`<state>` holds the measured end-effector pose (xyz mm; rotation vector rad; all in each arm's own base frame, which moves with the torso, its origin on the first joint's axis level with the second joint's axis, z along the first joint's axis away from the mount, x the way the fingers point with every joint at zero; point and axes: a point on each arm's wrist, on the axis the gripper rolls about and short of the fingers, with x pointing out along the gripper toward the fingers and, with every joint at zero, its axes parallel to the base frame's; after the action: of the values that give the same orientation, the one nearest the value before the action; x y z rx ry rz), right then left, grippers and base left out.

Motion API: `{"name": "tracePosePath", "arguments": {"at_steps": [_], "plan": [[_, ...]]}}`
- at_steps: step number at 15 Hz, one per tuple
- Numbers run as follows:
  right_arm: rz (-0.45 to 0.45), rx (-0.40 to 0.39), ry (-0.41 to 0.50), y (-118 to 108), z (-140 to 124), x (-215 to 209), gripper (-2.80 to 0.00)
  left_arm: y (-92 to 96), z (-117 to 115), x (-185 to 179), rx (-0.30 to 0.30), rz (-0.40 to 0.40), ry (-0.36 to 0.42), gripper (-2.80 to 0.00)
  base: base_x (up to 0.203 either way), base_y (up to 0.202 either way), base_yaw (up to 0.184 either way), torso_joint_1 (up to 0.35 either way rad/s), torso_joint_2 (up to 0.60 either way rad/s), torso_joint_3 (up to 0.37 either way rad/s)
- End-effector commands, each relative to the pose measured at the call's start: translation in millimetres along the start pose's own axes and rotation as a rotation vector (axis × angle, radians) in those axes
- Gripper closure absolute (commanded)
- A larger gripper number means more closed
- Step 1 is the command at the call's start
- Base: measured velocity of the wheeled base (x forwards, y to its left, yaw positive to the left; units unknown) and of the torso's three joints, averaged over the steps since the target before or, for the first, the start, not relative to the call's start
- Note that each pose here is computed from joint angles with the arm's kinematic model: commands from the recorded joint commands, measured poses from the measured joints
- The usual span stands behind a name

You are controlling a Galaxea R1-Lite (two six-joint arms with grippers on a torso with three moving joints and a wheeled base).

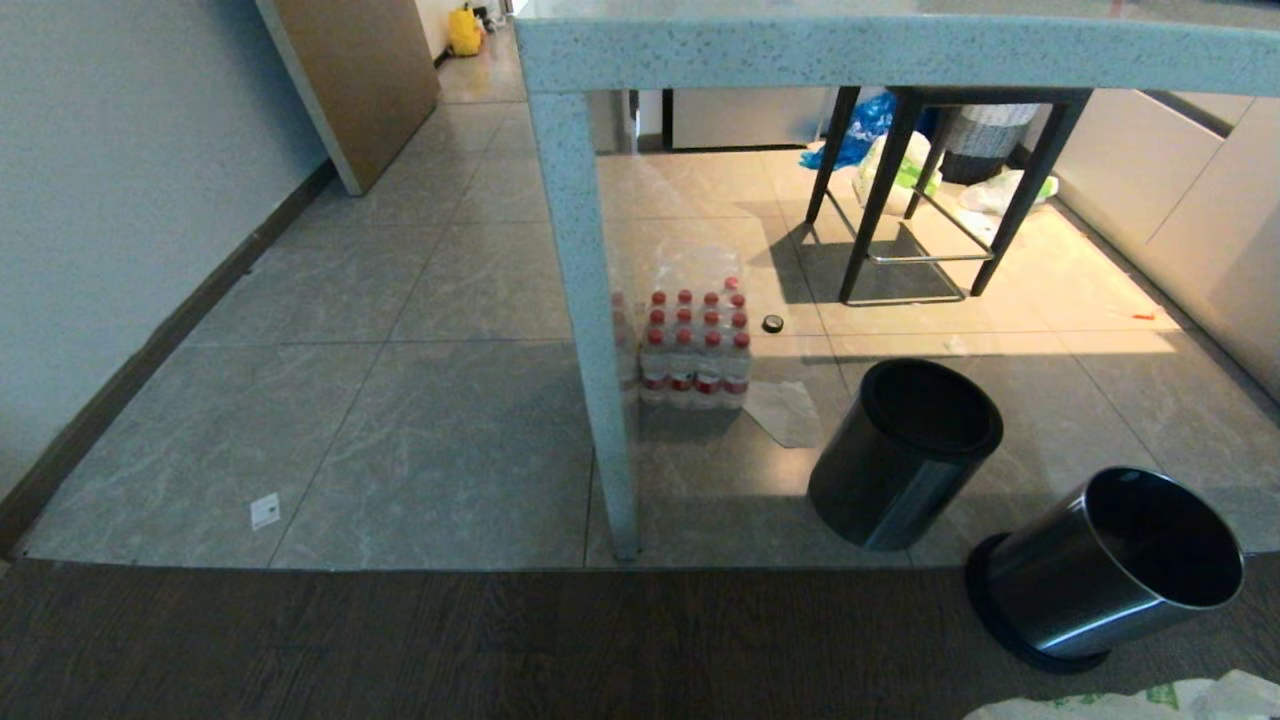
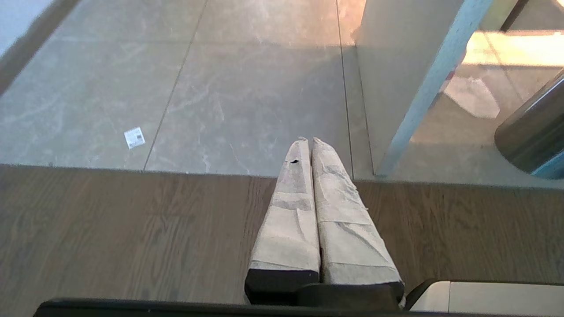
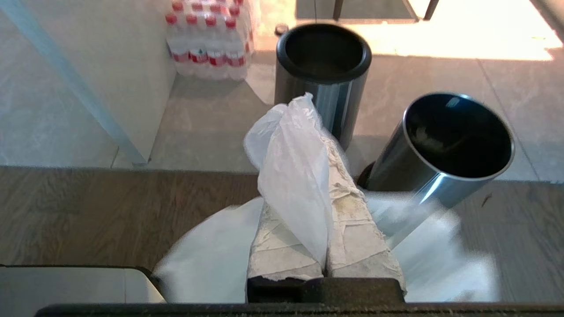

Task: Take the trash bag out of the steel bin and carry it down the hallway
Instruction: Put the trash bag at the door

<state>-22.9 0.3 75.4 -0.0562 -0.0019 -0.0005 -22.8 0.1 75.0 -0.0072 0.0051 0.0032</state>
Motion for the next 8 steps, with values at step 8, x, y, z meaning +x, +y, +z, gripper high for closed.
{"name": "tracePosePath", "arguments": {"at_steps": [8], "plan": [[0.0,-0.001,0.0,0.0,0.0,0.0,0.0,0.0,0.0,0.0,0.0,0.0,-0.001,0.0,0.0,0.0,0.0,0.003,0.0,0.201]]}}
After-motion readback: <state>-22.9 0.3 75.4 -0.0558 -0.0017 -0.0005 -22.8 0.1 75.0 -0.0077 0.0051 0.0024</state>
